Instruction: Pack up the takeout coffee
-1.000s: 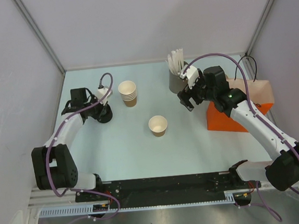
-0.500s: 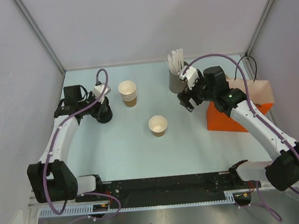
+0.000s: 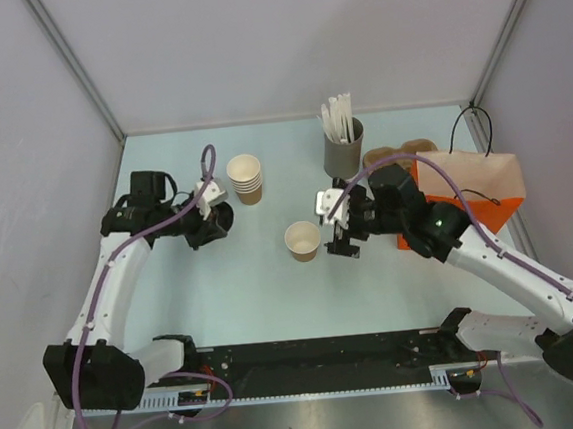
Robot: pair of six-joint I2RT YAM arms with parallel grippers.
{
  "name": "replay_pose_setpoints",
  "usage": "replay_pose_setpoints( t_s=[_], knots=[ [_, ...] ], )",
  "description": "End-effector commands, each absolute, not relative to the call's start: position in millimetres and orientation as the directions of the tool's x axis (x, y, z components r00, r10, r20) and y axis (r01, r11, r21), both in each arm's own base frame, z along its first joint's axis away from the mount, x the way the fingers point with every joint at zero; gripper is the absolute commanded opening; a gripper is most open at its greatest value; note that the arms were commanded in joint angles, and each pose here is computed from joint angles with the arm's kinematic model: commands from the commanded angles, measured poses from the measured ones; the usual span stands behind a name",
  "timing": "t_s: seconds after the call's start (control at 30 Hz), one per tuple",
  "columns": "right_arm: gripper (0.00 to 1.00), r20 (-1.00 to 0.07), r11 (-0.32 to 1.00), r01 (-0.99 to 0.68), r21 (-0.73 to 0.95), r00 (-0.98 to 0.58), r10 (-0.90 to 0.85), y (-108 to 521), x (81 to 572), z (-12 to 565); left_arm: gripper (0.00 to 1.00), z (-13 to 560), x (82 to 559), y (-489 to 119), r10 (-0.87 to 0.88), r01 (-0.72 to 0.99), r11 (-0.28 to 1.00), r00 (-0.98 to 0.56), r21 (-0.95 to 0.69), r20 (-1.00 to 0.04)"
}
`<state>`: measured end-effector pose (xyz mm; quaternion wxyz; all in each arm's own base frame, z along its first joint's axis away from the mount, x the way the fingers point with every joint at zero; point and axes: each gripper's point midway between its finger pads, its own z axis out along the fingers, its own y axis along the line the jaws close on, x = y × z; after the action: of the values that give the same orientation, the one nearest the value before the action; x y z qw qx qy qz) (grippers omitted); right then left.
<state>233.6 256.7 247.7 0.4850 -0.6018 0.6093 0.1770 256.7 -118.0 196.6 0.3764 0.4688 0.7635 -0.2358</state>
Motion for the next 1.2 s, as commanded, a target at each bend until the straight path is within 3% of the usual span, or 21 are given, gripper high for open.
replay_pose_setpoints(
  t_s=[0.0,0.07,0.2,0.5,0.73,1.17],
  knots=[
    [1.0,-0.65,0.041,-0.796,-0.603,0.461,-0.604,274.8,223.2,256.5,0.18,223.6,218.0,-145.8,0.536,0.96,0.278,-0.183,-0.032,-0.824],
    [0.99,-0.575,-0.078,-0.761,-0.644,0.549,-0.607,285.0,208.7,247.0,0.18,228.1,206.0,-153.0,0.542,0.969,0.236,-0.189,-0.068,-0.818],
    [1.0,-0.506,-0.17,-0.723,-0.67,0.612,-0.608,305.8,197.3,232.4,0.18,233.1,186.6,-168.1,0.546,0.979,0.144,-0.201,-0.145,-0.813],
    [1.0,-0.396,-0.182,-0.605,-0.775,0.689,-0.607,347.8,184.3,236.4,0.17,221.5,157.1,-184.5,0.58,0.96,0.01,-0.235,-0.281,-0.78],
    [0.98,-0.487,-0.119,-0.647,-0.753,0.67,-0.561,370.0,178.5,238.5,0.15,224.6,141.9,-190.4,0.564,0.943,-0.055,-0.241,-0.327,-0.79],
    [0.91,-0.489,-0.044,-0.611,-0.79,0.673,-0.555,398.7,182.2,238.4,0.14,218.0,122.7,-199.7,0.591,0.914,-0.138,-0.233,-0.381,-0.772]
  ],
)
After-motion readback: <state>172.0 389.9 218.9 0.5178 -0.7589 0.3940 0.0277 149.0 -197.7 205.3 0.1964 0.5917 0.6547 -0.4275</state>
